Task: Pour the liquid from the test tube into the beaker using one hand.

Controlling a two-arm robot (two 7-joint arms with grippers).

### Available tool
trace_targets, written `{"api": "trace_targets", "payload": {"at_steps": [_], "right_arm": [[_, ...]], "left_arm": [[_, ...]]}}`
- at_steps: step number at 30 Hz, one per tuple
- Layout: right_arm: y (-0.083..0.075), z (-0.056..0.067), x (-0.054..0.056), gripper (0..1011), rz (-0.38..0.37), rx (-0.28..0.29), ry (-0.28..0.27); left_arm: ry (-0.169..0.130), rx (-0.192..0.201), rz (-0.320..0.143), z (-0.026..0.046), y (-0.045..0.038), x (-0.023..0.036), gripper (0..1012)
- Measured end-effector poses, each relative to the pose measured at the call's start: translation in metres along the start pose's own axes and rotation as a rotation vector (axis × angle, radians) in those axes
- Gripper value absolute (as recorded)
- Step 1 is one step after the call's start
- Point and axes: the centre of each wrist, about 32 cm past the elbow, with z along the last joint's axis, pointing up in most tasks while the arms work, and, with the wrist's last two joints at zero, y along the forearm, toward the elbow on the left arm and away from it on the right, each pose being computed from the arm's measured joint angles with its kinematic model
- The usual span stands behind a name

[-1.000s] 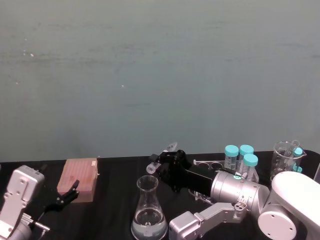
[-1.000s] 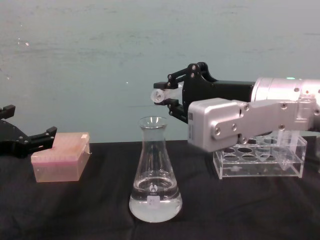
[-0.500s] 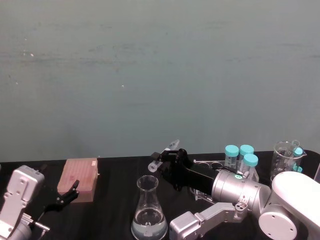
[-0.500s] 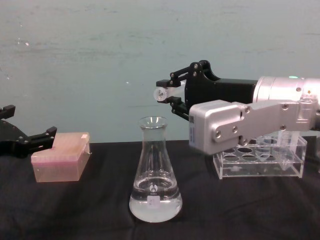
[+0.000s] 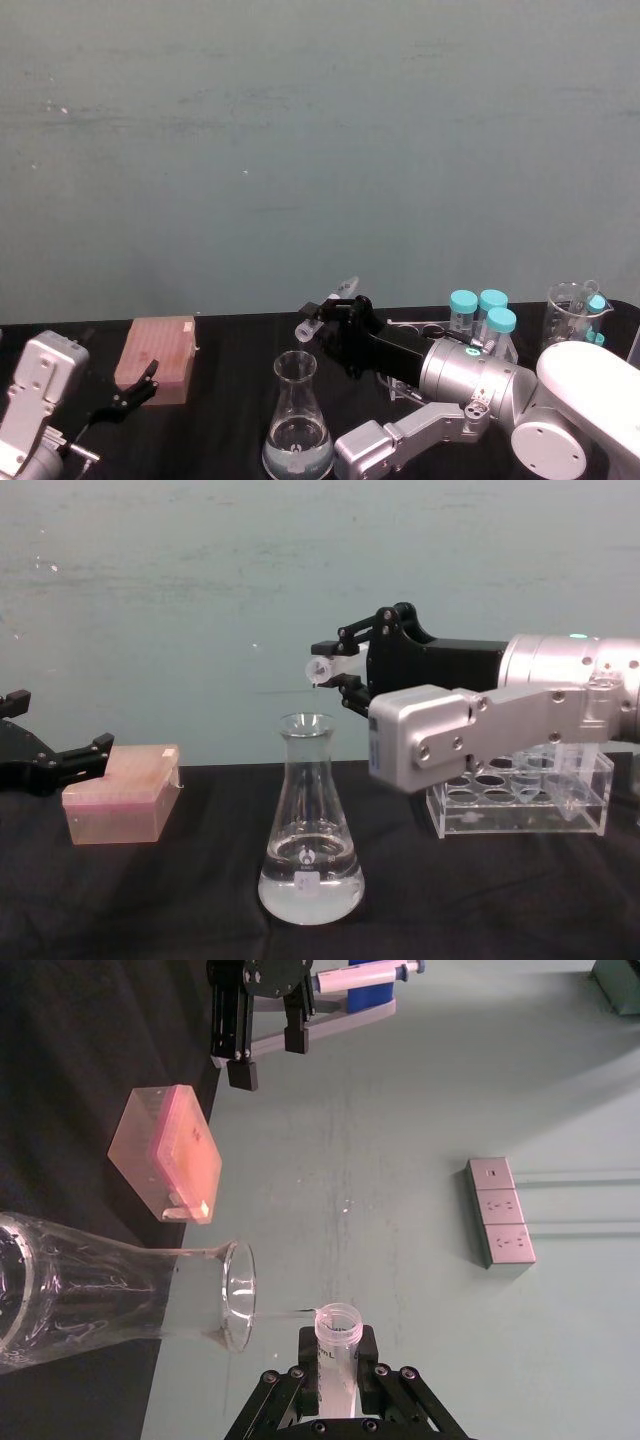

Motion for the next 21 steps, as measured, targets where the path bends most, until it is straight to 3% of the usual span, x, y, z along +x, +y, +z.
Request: {"api": "trace_targets", "payload": {"at_steps": [21], "right_arm": [[0.0009, -0.002, -0.0011, 222, 0.008, 0.007, -0.038]], "left_arm": [[0.0, 0.0, 0.0, 0.0, 0.0, 0.0, 1000]]}}
